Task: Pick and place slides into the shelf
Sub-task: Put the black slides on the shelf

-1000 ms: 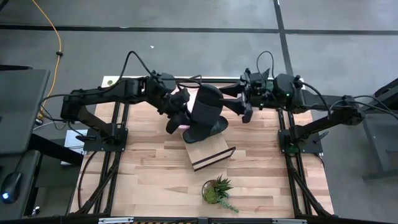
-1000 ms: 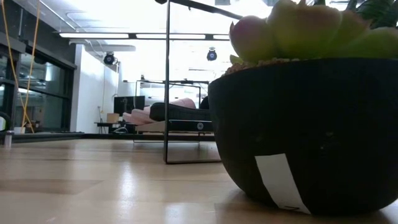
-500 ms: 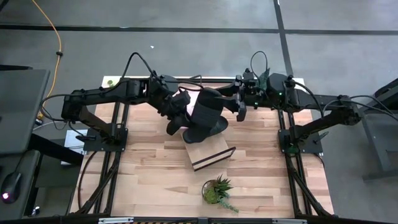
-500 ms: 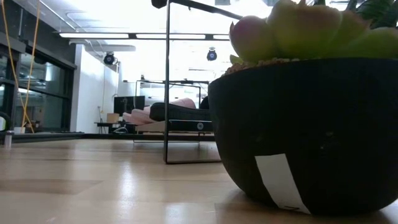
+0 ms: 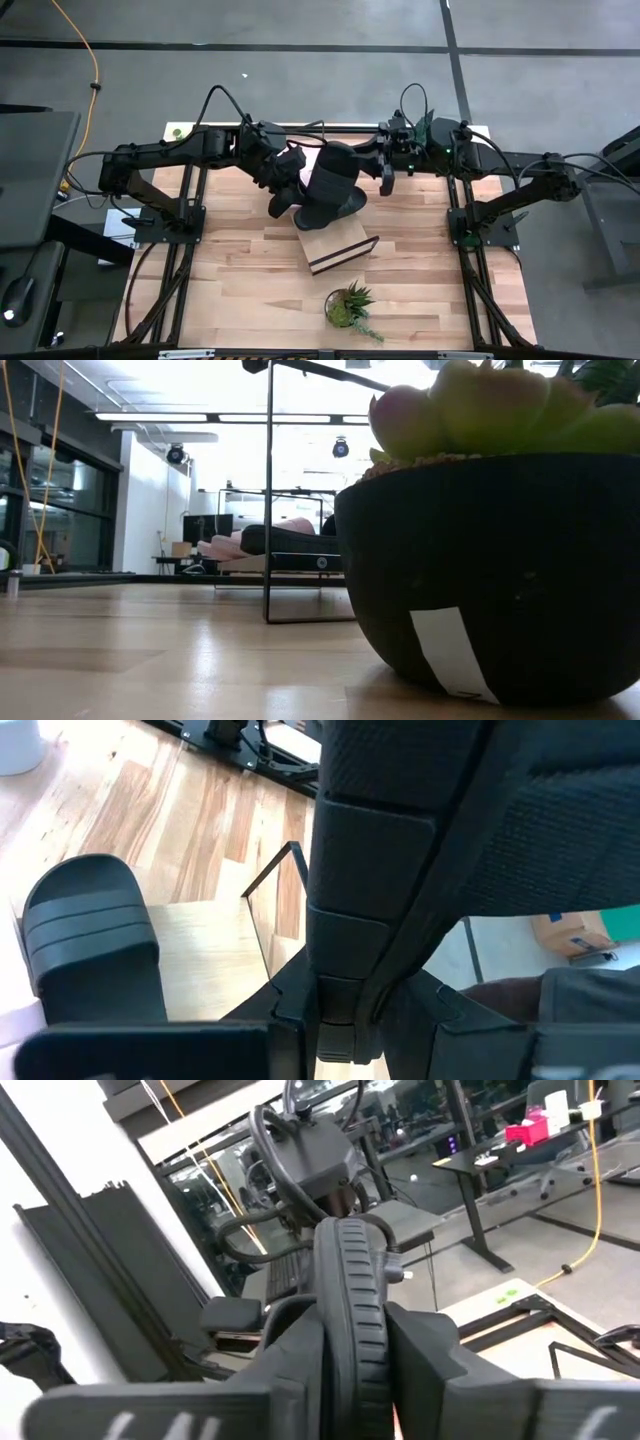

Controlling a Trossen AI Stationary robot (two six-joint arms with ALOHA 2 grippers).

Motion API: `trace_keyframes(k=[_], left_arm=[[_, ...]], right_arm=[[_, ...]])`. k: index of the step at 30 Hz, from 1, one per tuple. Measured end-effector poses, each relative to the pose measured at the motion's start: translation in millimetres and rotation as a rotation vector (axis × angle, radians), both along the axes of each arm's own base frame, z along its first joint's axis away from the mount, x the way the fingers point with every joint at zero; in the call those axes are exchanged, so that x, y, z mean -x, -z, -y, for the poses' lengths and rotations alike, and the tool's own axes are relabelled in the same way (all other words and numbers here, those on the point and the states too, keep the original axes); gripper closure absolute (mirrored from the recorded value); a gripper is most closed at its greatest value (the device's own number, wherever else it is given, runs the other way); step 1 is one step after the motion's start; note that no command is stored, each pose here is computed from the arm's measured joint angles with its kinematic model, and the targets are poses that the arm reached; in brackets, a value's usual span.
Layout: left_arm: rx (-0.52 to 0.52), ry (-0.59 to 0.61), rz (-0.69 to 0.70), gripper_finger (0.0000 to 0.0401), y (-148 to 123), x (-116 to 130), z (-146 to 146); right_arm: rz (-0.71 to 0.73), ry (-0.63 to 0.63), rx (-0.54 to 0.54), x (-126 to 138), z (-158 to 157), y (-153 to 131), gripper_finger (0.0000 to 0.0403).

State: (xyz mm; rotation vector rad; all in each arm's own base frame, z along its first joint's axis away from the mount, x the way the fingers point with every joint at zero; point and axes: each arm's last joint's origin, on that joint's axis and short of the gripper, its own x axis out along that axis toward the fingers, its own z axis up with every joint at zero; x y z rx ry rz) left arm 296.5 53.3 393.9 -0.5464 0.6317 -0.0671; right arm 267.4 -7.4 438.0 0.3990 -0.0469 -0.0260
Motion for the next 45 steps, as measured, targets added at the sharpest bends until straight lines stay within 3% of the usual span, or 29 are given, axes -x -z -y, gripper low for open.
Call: trace_keyframes(k=[6, 12, 19, 26, 33, 38, 45], left_arm=[[0.005, -0.004, -0.001, 0.031, 0.0, 0.0, 0.0], [-0.019, -0.053, 0.0, 0.0275, -0.5, -0.7, -1.8], [-0.006, -0.147, -0.008, 0.0236, -0.6, 2.8, -18.1], [-0.059, -0.236, 0.032, 0.0232, -7.8, 9.1, -28.9], [-0.193, -0.345, 0.128, 0.0247, -36.4, 41.7, -23.0], [-0.208, -0.363, 0.192, 0.0255, -54.3, 69.5, -14.6], [-0.191, -0.391, 0.171, 0.0258, -61.7, 100.2, -5.6]], right_arm=[[-0.003, 0.015, 0.03, 0.0, 0.5, 0.2, 0.0387], [-0.033, 0.062, 0.057, 6.4, 1.2, 0.0, 0.0393], [-0.076, 0.198, 0.09, 47.2, -2.5, -11.3, 0.0393], [-0.175, 0.358, 0.055, 85.5, -9.3, -9.7, 0.0396], [-0.184, 0.455, -0.03, 96.1, -22.7, 28.7, 0.0396], [-0.079, 0.482, -0.138, 99.7, -28.6, 62.3, 0.0396], [-0.02, 0.576, -0.312, 102.1, -37.8, 121.5, 0.0397]])
